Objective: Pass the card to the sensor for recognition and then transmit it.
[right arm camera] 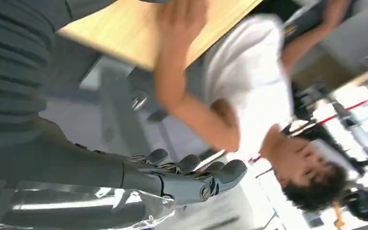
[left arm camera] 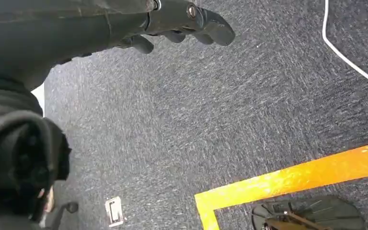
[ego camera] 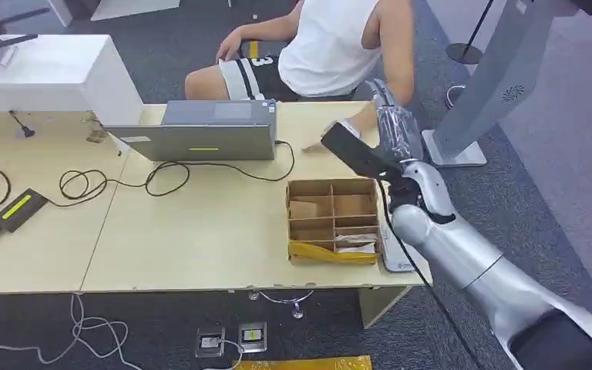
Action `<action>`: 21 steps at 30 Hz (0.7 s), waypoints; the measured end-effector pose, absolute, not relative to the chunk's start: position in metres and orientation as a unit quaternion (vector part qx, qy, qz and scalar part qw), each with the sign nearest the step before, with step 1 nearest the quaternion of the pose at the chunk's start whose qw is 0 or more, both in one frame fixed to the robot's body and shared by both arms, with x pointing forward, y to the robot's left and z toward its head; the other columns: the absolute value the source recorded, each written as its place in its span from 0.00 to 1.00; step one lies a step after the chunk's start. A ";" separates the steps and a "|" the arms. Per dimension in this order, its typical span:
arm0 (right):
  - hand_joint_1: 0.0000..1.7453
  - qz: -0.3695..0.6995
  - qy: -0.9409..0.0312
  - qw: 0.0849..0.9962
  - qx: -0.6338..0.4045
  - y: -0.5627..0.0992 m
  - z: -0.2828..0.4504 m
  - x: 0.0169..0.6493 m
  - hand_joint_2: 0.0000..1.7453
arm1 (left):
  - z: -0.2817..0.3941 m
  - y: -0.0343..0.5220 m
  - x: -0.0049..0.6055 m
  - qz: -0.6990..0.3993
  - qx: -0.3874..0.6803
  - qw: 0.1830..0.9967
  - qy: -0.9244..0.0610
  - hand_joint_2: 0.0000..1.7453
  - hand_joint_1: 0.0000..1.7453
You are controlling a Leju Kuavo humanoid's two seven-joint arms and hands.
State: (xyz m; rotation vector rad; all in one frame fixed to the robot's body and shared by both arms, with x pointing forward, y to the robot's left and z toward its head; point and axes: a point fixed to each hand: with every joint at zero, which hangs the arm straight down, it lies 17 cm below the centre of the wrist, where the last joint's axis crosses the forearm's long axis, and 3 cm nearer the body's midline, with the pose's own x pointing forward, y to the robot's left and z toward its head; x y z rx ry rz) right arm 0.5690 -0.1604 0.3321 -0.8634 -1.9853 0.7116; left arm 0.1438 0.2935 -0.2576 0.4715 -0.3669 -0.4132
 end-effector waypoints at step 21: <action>0.00 0.227 -0.845 0.446 -0.188 -0.162 0.285 0.434 1.00 | -0.258 0.296 0.137 -0.205 0.234 0.933 -0.183 0.00 0.00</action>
